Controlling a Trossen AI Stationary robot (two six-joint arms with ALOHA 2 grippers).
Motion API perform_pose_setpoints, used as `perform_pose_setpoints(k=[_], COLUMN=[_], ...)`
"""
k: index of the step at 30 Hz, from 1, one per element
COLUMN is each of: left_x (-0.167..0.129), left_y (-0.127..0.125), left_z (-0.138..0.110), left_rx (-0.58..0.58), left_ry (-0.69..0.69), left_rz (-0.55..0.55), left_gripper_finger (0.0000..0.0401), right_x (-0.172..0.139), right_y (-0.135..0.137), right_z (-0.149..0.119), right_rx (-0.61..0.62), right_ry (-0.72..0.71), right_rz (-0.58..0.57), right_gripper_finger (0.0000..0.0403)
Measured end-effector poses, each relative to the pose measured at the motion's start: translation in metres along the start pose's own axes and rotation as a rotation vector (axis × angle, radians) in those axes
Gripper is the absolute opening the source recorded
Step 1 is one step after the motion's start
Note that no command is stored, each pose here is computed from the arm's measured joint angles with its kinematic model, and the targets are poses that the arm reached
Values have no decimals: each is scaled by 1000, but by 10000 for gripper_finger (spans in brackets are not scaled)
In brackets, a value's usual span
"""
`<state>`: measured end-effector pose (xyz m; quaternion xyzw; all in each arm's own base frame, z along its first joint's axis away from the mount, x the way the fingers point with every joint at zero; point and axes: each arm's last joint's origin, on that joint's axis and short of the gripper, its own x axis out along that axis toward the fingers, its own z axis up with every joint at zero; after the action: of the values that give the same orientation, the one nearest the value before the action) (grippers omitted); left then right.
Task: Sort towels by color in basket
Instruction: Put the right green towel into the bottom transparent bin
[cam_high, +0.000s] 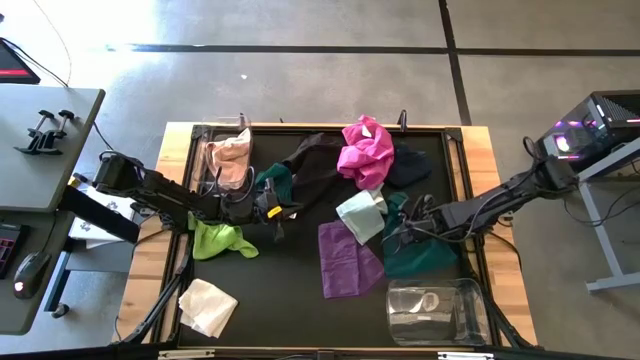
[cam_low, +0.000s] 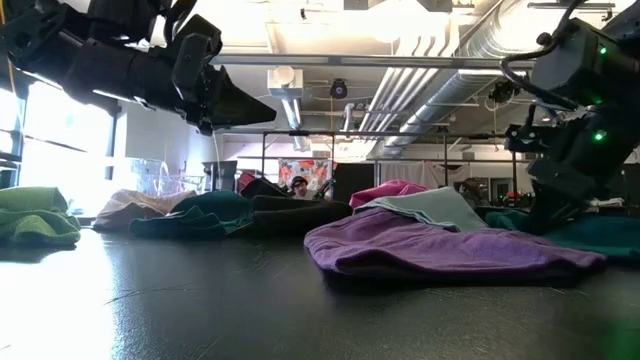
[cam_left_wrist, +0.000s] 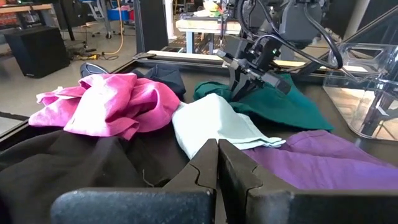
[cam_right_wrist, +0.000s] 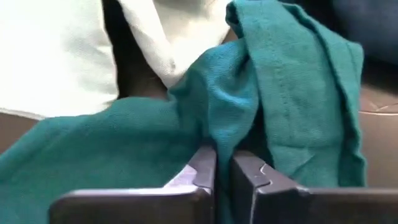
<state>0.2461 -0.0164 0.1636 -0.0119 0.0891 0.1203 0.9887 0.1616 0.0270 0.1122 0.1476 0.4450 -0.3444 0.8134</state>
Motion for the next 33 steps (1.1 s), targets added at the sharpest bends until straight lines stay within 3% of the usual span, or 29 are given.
perform_pose_setpoints(k=[8, 15, 20, 27, 33], left_x=[0, 0, -1, -1, -1], left_y=[0, 0, -3, -5, -5], left_z=[0, 0, 0, 0, 1], left_rx=[-21, -37, -34, -33, -35], left_ry=[3, 0, 0, -1, -9], left_rz=[0, -1, -13, -19, -20], left_gripper_finger=[0, 0, 0, 0, 0], right_x=[-48, -126, -183, -248, -273], right_y=[19, 44, 57, 77, 95], right_z=[26, 56, 63, 42, 0], right_rx=[-39, -142, -205, -248, -333], right_ry=[-156, -349, -558, -827, -915], right_rz=[59, 100, 175, 328, 419], right_gripper_finger=[7, 5, 6, 6, 6])
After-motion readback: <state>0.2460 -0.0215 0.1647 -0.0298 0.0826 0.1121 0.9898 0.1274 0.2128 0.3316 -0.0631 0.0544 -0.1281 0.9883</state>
